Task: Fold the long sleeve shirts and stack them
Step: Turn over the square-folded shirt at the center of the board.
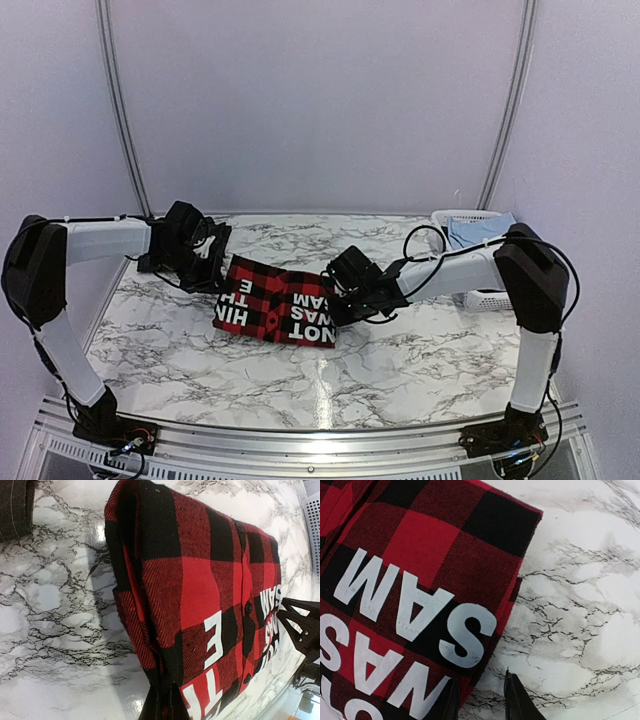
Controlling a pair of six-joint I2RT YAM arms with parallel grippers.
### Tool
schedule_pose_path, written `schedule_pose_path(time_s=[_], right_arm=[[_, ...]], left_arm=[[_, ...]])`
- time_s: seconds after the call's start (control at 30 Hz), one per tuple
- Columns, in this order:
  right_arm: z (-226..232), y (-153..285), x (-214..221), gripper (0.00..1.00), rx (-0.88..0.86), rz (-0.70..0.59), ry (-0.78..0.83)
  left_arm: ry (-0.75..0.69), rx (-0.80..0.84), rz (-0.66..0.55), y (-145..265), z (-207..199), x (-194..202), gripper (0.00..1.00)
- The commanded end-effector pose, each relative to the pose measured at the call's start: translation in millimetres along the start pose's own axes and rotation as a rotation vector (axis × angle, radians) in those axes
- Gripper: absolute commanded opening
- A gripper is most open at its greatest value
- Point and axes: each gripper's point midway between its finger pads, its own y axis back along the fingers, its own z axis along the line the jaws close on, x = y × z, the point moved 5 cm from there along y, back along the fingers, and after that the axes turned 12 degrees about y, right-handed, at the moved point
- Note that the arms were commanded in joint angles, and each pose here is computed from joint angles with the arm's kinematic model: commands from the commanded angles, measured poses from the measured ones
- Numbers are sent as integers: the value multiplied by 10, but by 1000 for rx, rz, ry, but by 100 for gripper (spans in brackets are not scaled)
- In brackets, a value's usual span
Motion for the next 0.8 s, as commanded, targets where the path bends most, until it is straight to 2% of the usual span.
schedule_pose_path(time_s=[0.0, 0.33, 0.6, 0.77], right_arm=[[20, -83, -29, 24, -17, 12, 3], [223, -329, -41, 19, -83, 37, 24], [533, -427, -219, 18, -188, 10, 41], [706, -537, -273, 18, -252, 9, 47]], left_arm=[[-48, 52, -34, 279, -167, -97, 0], [-73, 79, -71, 467, -268, -192, 0], [-36, 90, -99, 666, -70, -355, 0], [-48, 125, -139, 868, -110, -459, 0]])
